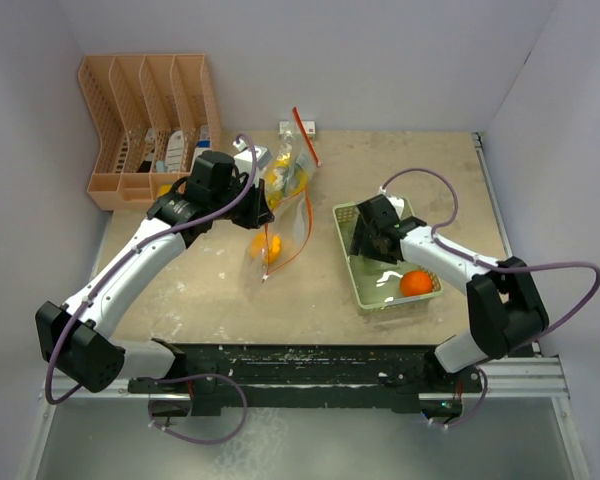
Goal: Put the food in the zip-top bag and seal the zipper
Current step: Pick up the fake fruit from the bin.
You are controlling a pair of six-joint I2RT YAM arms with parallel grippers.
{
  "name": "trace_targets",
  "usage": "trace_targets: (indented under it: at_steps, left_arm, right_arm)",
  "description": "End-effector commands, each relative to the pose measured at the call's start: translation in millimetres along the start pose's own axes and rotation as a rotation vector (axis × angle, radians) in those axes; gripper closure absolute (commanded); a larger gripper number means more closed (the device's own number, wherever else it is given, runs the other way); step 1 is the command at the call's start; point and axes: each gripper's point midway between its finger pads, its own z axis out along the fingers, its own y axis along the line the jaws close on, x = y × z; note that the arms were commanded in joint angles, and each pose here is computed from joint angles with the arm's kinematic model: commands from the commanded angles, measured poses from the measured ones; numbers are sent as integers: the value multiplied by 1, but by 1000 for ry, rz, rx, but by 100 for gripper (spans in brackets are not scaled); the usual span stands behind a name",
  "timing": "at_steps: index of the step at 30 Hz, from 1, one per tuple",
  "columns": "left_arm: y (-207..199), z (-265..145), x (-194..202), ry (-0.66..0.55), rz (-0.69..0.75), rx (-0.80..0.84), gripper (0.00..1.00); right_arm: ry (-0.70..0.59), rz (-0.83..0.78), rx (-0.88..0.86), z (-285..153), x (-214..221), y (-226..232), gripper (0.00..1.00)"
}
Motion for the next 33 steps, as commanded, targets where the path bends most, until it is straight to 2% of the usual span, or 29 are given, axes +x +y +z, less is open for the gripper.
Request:
trace_targets:
  at_steps: [1,7,9,19,24,33]
  left_arm:
    - [-9,-8,-17,-59,24,27,100]
    - [-7,-9,-13,-54,26,19,100]
    - [-7,-9,-11,-51,24,17,100]
    - [-7,-7,-14,-46,29,21,100]
    - [-8,-8,-19,-53,40,21,100]
    - [-8,-8,-20,-63,42,22,100]
  right_arm:
    - [-4,36,-57,5,-6,16,30]
    - [24,55,-30,16,9,10,35]
    - [30,65,-32,20,13,9,41]
    - [5,89,-66,17,17,8,100]
    - [-86,83,-133,-26,-13,13,100]
    - [-375,38,-394,-156,-98,38,100]
